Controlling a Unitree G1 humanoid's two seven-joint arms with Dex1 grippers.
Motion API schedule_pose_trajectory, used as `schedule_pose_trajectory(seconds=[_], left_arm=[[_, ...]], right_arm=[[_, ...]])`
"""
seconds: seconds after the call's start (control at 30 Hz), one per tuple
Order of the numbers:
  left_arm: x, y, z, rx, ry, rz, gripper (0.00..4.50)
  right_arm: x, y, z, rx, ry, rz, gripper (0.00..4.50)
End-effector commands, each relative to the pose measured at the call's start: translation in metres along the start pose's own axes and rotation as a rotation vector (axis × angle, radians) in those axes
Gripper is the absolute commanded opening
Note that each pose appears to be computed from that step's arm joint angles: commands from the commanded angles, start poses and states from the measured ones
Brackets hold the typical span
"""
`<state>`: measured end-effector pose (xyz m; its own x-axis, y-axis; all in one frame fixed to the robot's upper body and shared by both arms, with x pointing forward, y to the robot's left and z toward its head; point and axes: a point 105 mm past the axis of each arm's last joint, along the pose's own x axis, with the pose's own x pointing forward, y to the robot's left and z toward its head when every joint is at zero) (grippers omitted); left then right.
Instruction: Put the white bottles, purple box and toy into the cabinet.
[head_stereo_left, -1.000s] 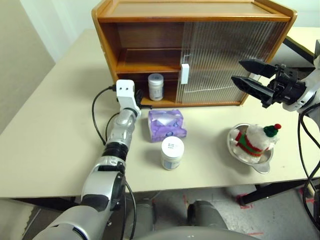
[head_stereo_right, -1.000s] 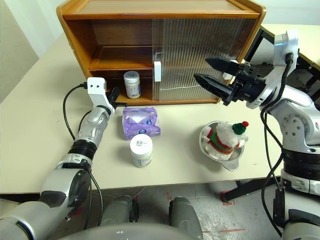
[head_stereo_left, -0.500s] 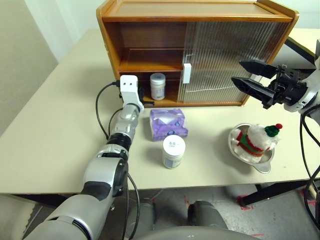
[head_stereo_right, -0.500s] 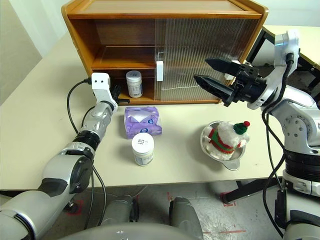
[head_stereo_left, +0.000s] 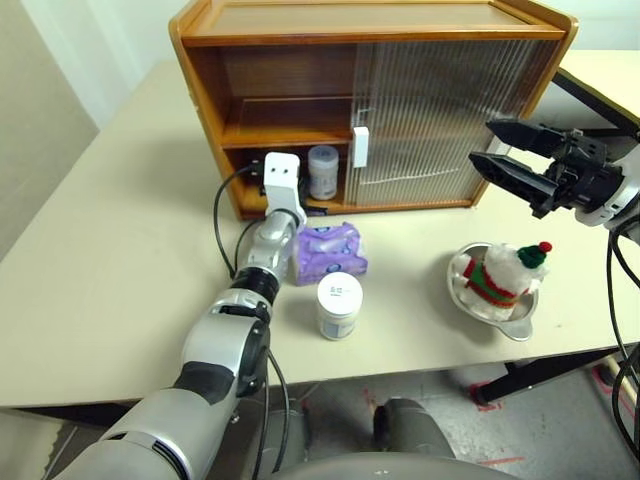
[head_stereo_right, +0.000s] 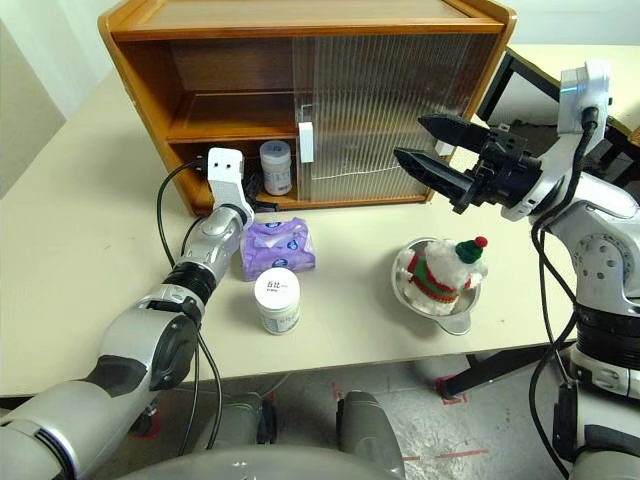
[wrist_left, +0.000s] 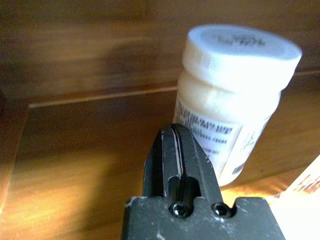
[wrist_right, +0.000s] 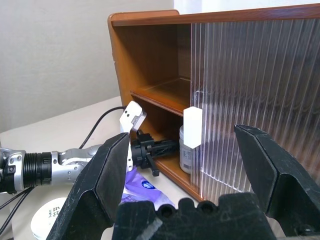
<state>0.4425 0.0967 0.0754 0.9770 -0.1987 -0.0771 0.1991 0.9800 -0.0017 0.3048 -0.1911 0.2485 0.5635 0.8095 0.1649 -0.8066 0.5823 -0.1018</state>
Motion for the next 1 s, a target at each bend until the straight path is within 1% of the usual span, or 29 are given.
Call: schedule_pose_trajectory(seconds=[0.03, 0.4, 0.53, 0.73, 1.0], left_arm=[[0.003, -0.003, 0.003, 0.017, 0.007, -0.008, 0.02], [0.010, -0.019, 0.012, 0.040, 0.014, -0.059, 0.02], [0.010, -0.020, 0.011, 0.042, 0.018, -0.061, 0.02], [0.010, -0.012, 0.013, 0.023, 0.008, -0.039, 0.02], [0.008, 0.005, 0.028, -0.004, -0.064, -0.009, 0.02]], right_arm=[[0.000, 0.003, 0.005, -0.011, -0.005, 0.012, 4.50], [-0.002, 0.005, 0.006, -0.013, -0.005, 0.007, 4.50], [-0.003, 0.005, 0.006, -0.014, -0.003, 0.003, 4.50], [-0.003, 0.005, 0.005, -0.009, -0.001, 0.002, 4.50], [0.000, 0.003, 0.002, 0.002, -0.001, 0.013, 4.50]])
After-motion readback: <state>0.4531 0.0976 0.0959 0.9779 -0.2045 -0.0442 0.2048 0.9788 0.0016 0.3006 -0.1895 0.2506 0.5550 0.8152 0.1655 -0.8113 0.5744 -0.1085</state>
